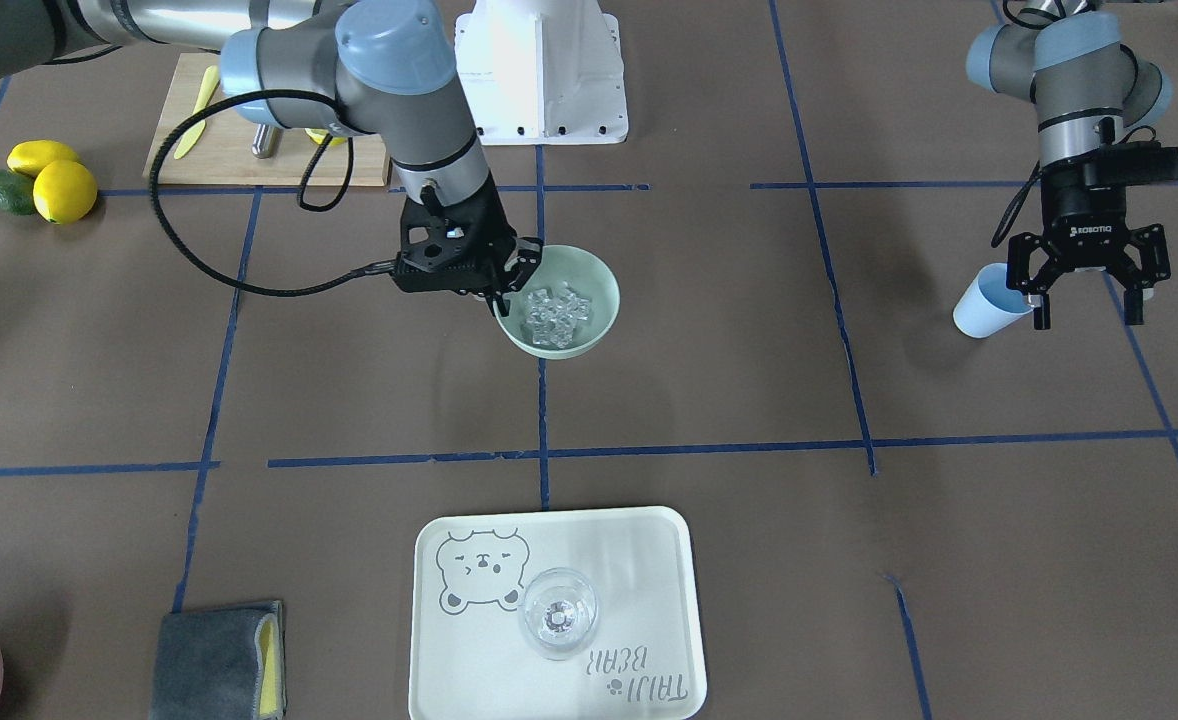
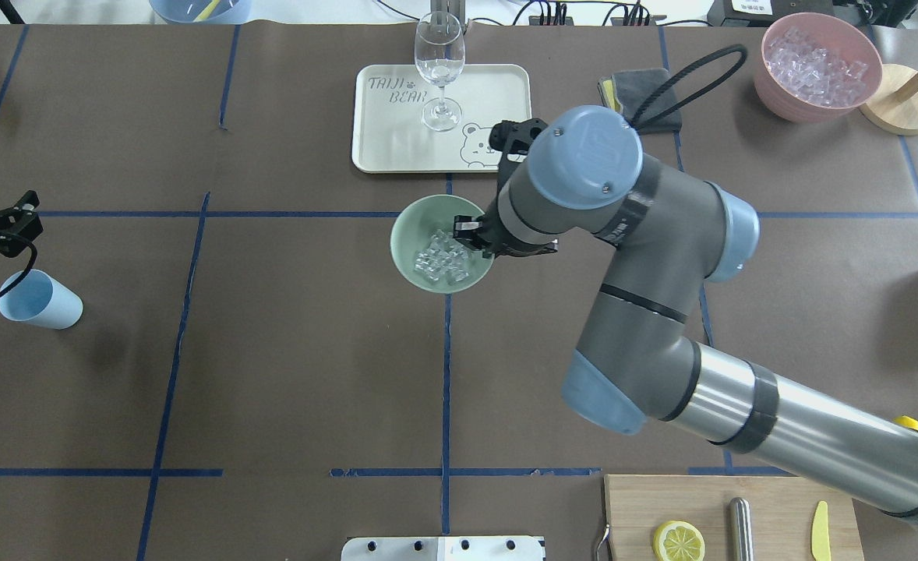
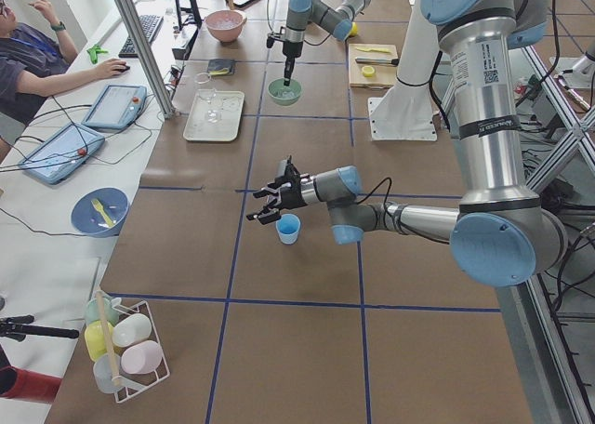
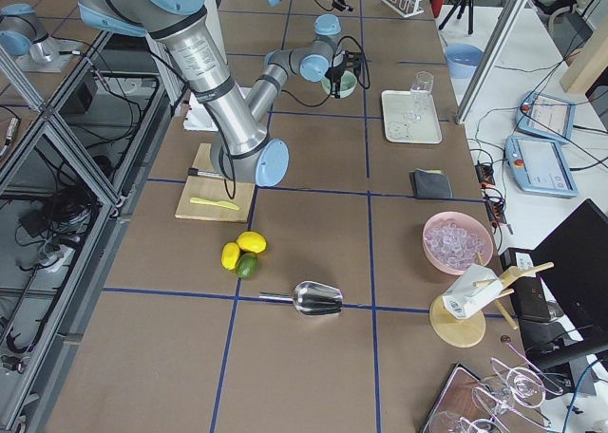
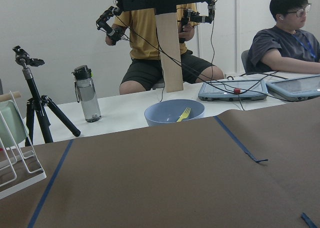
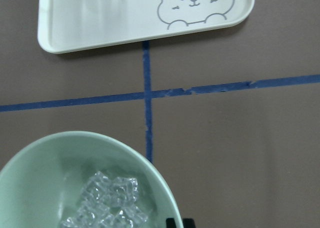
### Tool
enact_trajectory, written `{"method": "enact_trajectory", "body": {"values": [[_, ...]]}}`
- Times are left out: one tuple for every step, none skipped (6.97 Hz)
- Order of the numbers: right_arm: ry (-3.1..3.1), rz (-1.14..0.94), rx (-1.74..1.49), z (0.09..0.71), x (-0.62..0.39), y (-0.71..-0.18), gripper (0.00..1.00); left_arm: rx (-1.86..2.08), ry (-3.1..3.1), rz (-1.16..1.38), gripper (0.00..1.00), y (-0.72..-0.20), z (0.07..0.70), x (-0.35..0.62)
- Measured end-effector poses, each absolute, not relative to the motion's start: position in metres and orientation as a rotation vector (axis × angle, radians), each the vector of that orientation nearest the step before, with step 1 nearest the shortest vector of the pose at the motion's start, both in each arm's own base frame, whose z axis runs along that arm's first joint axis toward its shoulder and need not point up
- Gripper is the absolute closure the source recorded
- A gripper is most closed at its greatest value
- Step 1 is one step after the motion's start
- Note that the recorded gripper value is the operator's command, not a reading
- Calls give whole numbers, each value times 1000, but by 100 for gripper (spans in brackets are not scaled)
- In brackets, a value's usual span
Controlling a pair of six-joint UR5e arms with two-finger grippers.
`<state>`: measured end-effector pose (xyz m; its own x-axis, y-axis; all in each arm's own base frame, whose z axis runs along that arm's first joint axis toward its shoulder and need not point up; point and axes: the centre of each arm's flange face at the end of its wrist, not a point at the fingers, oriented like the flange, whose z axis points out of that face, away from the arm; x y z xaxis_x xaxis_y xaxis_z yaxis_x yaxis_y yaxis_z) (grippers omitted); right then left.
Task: Pour ice into bowl
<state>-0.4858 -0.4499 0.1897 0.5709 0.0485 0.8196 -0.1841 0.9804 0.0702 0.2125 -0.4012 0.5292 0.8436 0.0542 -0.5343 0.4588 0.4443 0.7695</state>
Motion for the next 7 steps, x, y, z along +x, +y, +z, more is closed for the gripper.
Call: {"method": "enact_trajectory", "body": {"values": [[-934, 106, 174, 218, -457, -445, 100, 1035, 512, -230, 0, -406, 516, 209], [-909, 78, 192, 244, -430, -441, 100, 974, 476, -173, 0, -414, 516, 198], [-887, 50, 200, 268, -405, -442, 100, 923, 452, -94, 0, -424, 520, 177], [-865, 19, 199, 293, -379, -448, 100, 865, 473, -16, 0, -433, 525, 151], [-843, -6, 201, 323, -352, -453, 100, 797, 531, 43, 0, -438, 531, 126], [-835, -18, 205, 359, -325, -455, 100, 732, 589, 75, 0, -441, 535, 109], [-842, -26, 204, 401, -293, -450, 100, 674, 629, 92, 0, -445, 537, 97]]}}
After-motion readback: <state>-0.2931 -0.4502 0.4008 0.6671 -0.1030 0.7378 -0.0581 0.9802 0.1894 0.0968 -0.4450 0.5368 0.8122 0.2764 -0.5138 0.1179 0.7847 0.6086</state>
